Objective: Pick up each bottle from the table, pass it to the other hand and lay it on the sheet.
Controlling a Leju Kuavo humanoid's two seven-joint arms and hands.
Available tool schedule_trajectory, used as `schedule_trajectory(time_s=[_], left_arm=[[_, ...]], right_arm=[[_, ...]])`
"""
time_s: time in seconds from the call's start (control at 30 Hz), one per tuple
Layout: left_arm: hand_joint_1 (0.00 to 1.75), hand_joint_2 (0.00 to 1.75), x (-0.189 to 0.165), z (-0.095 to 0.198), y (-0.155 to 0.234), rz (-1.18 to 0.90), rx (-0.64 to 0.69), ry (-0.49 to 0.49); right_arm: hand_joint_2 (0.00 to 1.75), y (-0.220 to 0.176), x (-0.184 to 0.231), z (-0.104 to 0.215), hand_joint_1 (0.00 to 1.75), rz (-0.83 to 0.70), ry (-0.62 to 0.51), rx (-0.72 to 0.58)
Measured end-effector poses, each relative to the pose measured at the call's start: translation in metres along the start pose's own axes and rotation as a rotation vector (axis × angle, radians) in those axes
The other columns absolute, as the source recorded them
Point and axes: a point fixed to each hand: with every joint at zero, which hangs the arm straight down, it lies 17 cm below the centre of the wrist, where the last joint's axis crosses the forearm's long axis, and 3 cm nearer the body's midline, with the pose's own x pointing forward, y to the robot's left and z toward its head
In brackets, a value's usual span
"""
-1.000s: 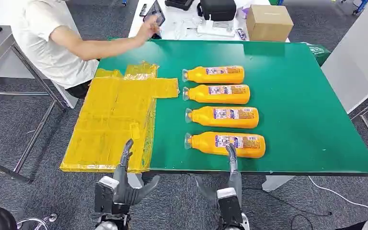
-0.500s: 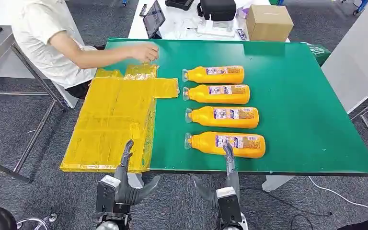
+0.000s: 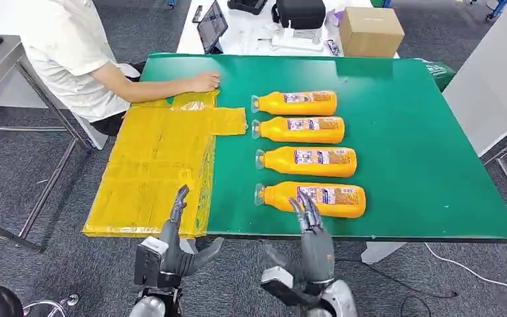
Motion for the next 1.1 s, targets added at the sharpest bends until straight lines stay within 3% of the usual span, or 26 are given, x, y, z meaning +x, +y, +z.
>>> schedule_trajectory(time_s=[0.1, 0.2, 0.7, 1.1], left_arm=[[0.0, 1.75, 0.0, -0.002, -0.002, 0.003, -0.01, -0.003], [0.0, 1.75, 0.002, -0.005, -0.004, 0.003, -0.014, -0.008], [0.0, 1.75, 0.004, -0.01, -0.007, 0.009, -0.024, -0.017], [0.0, 1.75, 0.012, -0.018, -0.016, 0.019, -0.048, -0.039]], right_arm=[[1.75, -0.003, -0.041, -0.002, 0.0, 0.143, 0.017, 0.051], [1.75, -0.007, -0.063, -0.008, 0.0, 0.191, 0.032, 0.061], [1.75, -0.002, -0.103, -0.013, 0.0, 0.308, 0.083, 0.131], [1.75, 0.007, -0.17, -0.024, 0.0, 0.478, 0.232, 0.249]])
